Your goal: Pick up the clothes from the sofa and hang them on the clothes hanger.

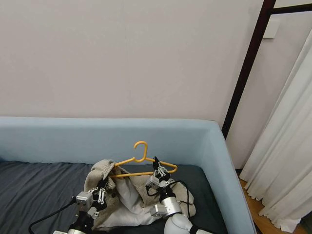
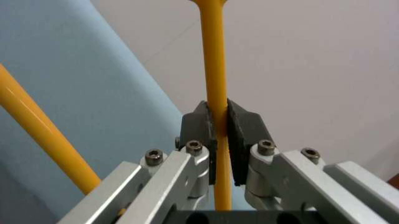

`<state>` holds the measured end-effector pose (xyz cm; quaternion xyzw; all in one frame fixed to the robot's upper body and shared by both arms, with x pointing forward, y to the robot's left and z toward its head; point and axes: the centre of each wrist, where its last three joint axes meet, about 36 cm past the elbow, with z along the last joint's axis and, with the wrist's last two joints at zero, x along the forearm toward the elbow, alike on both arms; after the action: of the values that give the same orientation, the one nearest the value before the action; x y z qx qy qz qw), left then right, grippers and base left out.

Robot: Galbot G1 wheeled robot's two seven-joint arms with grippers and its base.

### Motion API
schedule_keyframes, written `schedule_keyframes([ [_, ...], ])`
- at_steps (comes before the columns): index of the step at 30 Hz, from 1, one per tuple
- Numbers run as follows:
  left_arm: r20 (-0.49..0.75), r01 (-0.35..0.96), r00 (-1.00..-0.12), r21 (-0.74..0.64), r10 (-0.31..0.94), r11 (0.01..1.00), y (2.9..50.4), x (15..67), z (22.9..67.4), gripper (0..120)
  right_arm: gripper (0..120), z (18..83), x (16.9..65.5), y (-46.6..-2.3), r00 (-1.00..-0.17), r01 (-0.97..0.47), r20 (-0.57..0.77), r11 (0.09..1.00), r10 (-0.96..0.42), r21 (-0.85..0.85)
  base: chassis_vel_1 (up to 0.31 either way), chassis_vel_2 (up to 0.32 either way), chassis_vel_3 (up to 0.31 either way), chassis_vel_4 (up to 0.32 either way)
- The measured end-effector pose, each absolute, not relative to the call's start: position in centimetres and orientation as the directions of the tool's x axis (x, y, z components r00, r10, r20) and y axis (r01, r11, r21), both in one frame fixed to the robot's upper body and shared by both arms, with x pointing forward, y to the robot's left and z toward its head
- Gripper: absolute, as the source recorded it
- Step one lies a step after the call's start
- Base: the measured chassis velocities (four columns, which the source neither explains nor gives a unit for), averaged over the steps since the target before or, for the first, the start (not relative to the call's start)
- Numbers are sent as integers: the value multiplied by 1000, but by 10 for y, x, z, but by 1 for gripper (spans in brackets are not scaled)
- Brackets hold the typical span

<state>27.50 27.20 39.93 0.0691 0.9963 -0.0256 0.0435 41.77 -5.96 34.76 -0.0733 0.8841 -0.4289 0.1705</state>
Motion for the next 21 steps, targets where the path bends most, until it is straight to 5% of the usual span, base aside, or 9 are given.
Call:
schedule_keyframes([
  [10, -99, 145, -985, -31, 141, 989, 268, 272, 404, 0, 5, 345, 427, -66, -939, 28, -235, 627, -251, -779, 0, 0, 0, 0],
  [21, -128, 171, -978, -58, 163, 984, 257, 270, 418, 0, 5, 325, 405, -36, -974, -24, -99, 533, -202, -846, 0, 0, 0, 0],
])
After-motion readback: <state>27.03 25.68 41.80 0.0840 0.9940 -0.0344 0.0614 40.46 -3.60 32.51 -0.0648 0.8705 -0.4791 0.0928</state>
